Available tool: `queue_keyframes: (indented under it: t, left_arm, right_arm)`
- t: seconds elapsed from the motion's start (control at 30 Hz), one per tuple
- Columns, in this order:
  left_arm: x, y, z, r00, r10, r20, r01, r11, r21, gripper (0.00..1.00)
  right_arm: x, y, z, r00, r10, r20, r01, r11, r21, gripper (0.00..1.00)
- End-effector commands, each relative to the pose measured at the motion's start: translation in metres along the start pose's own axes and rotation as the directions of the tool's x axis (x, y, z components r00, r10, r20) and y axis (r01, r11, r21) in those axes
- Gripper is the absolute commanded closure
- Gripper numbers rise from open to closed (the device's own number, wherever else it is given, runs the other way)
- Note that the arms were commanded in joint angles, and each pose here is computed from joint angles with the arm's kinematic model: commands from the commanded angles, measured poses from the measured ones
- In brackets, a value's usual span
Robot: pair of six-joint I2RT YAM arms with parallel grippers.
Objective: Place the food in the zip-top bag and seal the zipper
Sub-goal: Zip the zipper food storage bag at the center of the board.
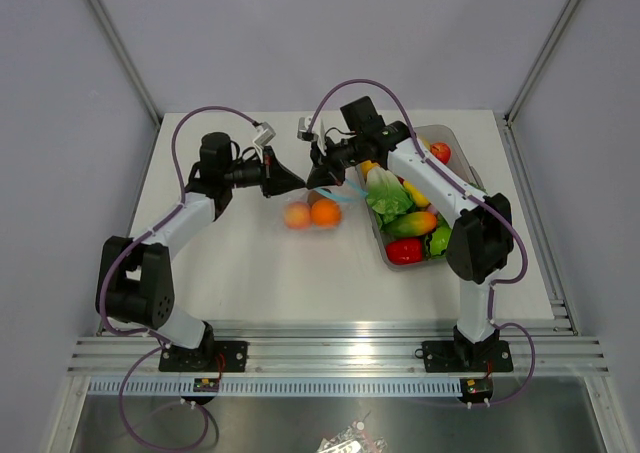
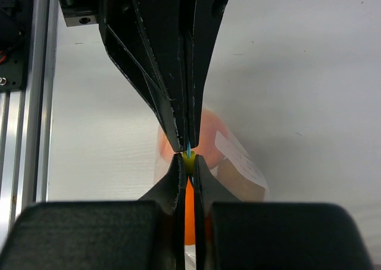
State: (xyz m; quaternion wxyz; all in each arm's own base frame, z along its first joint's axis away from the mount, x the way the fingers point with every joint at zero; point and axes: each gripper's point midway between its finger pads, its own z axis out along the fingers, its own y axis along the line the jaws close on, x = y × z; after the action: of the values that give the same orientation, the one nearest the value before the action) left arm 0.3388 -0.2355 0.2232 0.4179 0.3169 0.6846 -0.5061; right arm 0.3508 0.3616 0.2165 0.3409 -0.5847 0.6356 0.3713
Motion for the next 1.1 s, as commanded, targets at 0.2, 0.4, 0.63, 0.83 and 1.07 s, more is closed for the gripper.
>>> queue_keyframes:
  t: [0.2,0.4,0.63,0.83,1.07]
  left_arm:
    - [-0.03,-0.004,-0.019,0.979,0.172,0.113,-0.156,0.979,-0.133,1.0]
    - [-0.034,-0.001,-0.026,0.974,0.177,0.139,-0.153,0.974,-0.17,1.0]
    - [-0.036,0.002,-0.033,0.971,0.18,0.155,-0.149,0.97,-0.191,1.0]
    - [-0.038,0.009,-0.045,0.969,0.179,0.17,-0.138,0.964,-0.228,1.0]
    - [-0.05,0.018,-0.064,0.958,0.202,0.202,-0.135,0.944,-0.302,1.0]
  right_arm:
    - [-0.011,0.0,-0.008,0.999,-0.03,0.015,0.03,0.999,0.025,1.0]
    - [-0.006,-0.002,-0.008,1.0,-0.027,-0.001,0.027,0.999,0.042,1.0]
    - [-0.003,-0.004,-0.01,1.0,-0.028,-0.011,0.028,0.998,0.058,1.0]
    - [0.003,-0.005,-0.017,1.0,-0.021,-0.022,0.023,0.997,0.076,1.0]
    - [0.009,-0.006,-0.022,0.999,-0.011,-0.033,0.014,0.995,0.098,1.0]
